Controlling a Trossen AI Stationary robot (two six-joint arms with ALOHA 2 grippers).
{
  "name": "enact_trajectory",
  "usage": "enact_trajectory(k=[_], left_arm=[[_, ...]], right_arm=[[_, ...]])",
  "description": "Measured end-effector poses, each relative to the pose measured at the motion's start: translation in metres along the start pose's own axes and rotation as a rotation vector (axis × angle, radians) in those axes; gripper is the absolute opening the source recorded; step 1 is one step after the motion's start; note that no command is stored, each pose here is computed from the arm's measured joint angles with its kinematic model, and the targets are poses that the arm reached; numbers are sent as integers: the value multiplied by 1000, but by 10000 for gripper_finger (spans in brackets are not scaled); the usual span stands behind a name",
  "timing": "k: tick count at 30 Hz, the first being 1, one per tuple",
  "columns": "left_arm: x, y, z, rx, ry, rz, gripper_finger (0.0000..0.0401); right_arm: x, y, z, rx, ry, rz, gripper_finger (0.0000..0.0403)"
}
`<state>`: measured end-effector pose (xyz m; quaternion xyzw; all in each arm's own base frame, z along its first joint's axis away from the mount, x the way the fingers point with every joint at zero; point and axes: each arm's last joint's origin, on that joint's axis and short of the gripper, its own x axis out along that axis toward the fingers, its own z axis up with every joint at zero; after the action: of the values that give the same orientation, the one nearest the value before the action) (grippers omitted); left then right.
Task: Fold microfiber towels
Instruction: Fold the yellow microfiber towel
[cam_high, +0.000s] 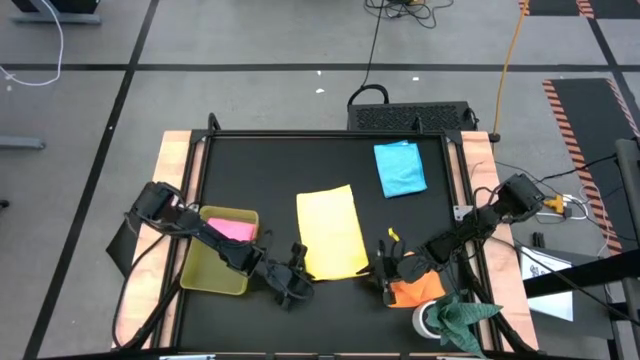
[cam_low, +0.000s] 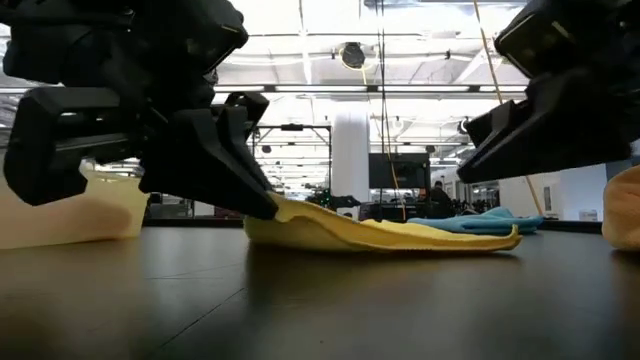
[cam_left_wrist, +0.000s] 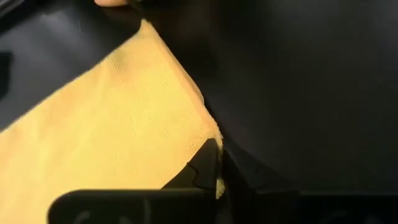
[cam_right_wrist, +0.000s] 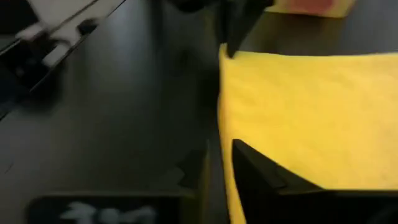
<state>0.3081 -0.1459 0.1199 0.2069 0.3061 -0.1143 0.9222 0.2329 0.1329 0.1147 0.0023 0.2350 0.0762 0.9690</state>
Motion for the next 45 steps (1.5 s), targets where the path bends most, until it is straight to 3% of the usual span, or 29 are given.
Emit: enact_trajectory(k=[6, 10, 26, 31, 38, 41, 45], left_arm=[[-2, 7, 5, -48, -30, 27, 10], [-5, 13, 8, -104, -50, 44, 17], [-9, 23, 11, -157, -53, 180, 8], [-9, 24, 11, -164, -48, 205, 20], [-9, 21, 11, -150, -47, 145, 8], [-9, 18, 9, -139, -30, 67, 43], [-10, 11, 7, -89, -9, -13, 124]], right_arm=[[9, 5, 8, -204, 137, -19, 163], [14, 6, 10, -321, 184, -71, 197], [16, -3, -3, -432, 315, -114, 193], [16, -7, -4, -455, 329, -119, 152], [16, -8, -5, -429, 336, -130, 17], [17, -8, -3, -373, 320, -138, 11], [15, -10, 1, -282, 294, -152, 10]])
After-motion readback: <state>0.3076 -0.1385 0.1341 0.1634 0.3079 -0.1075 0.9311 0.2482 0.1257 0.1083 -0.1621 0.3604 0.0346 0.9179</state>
